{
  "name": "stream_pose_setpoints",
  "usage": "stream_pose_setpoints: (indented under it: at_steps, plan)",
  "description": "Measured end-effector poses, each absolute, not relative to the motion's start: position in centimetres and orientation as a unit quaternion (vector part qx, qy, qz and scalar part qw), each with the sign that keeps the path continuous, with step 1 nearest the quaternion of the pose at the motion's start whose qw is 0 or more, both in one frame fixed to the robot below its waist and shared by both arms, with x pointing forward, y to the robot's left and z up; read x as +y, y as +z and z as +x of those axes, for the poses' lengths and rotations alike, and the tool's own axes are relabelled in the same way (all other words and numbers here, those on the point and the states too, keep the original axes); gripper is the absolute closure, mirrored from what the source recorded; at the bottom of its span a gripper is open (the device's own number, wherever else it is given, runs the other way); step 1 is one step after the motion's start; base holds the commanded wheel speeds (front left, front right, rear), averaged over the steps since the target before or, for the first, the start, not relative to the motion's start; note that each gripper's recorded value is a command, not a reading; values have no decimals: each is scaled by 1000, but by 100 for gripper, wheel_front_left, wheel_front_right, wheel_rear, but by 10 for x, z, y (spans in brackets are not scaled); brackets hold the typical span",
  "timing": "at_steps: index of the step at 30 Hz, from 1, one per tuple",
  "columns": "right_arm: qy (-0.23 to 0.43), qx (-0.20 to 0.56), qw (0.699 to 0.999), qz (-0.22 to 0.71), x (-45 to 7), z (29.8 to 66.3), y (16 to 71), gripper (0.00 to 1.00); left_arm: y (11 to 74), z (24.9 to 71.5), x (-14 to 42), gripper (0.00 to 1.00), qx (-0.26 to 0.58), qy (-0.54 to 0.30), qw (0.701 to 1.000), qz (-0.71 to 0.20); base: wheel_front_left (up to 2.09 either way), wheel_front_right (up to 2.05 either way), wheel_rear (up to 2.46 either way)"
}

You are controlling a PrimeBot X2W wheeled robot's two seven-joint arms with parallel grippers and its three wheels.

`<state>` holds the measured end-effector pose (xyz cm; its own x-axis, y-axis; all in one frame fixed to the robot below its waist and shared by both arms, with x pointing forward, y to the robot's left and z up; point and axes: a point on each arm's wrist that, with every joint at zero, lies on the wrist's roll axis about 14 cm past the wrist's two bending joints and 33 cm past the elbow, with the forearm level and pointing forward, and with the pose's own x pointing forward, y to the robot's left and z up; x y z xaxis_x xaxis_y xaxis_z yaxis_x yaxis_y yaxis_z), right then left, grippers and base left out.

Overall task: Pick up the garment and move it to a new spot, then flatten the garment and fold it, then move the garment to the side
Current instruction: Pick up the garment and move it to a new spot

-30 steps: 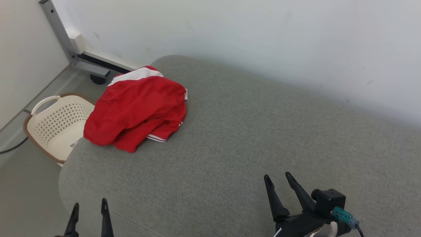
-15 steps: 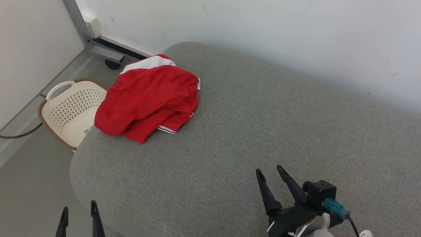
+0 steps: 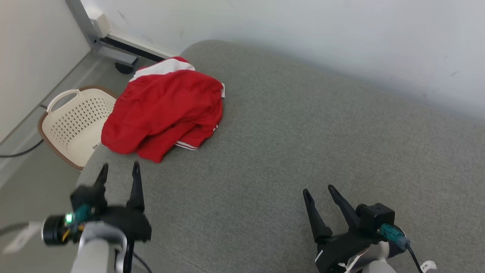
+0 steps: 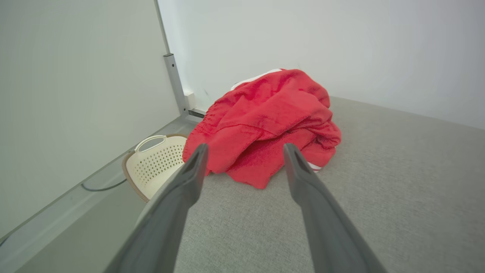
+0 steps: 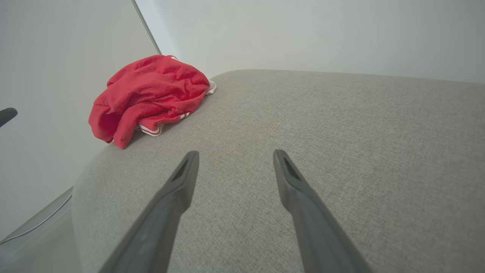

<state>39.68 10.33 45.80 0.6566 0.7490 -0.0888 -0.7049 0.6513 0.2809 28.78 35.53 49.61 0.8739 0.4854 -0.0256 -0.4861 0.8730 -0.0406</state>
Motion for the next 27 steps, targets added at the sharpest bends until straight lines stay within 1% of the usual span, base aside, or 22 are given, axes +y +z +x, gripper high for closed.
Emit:
stream_pose_setpoints:
  at_steps: [3, 7, 12, 15, 19, 24, 26, 27]
  plan:
    - [397, 105, 906, 101, 98, 400, 452, 0, 501, 319, 366, 0, 34, 239, 970, -17, 0, 0, 0]
    - [402, 107, 905, 86, 96, 401, 454, 0, 501, 341, 389, 0, 74, 243, 967, -21, 0, 0, 0]
    - [389, 101, 913, 74, 83, 413, 458, 0, 487, 372, 403, 0, 135, 245, 958, -66, 0, 0, 0]
    - [369, 113, 920, 71, 65, 421, 450, 0, 476, 398, 404, 0, 158, 250, 948, -119, 0, 0, 0]
    - [346, 133, 926, 64, 42, 425, 435, 0, 454, 412, 405, 0, 193, 263, 929, -172, 0, 0, 0]
    - [323, 158, 931, 67, 24, 427, 417, 0, 435, 420, 419, 0, 226, 292, 914, -170, 0, 0, 0]
    - [313, 162, 933, 68, 18, 429, 414, 0, 431, 423, 423, 100, 226, 302, 913, -155, 0, 0, 0]
    - [309, 164, 934, 68, 15, 430, 412, 0, 431, 426, 423, 100, 224, 302, 915, -148, 0, 0, 0]
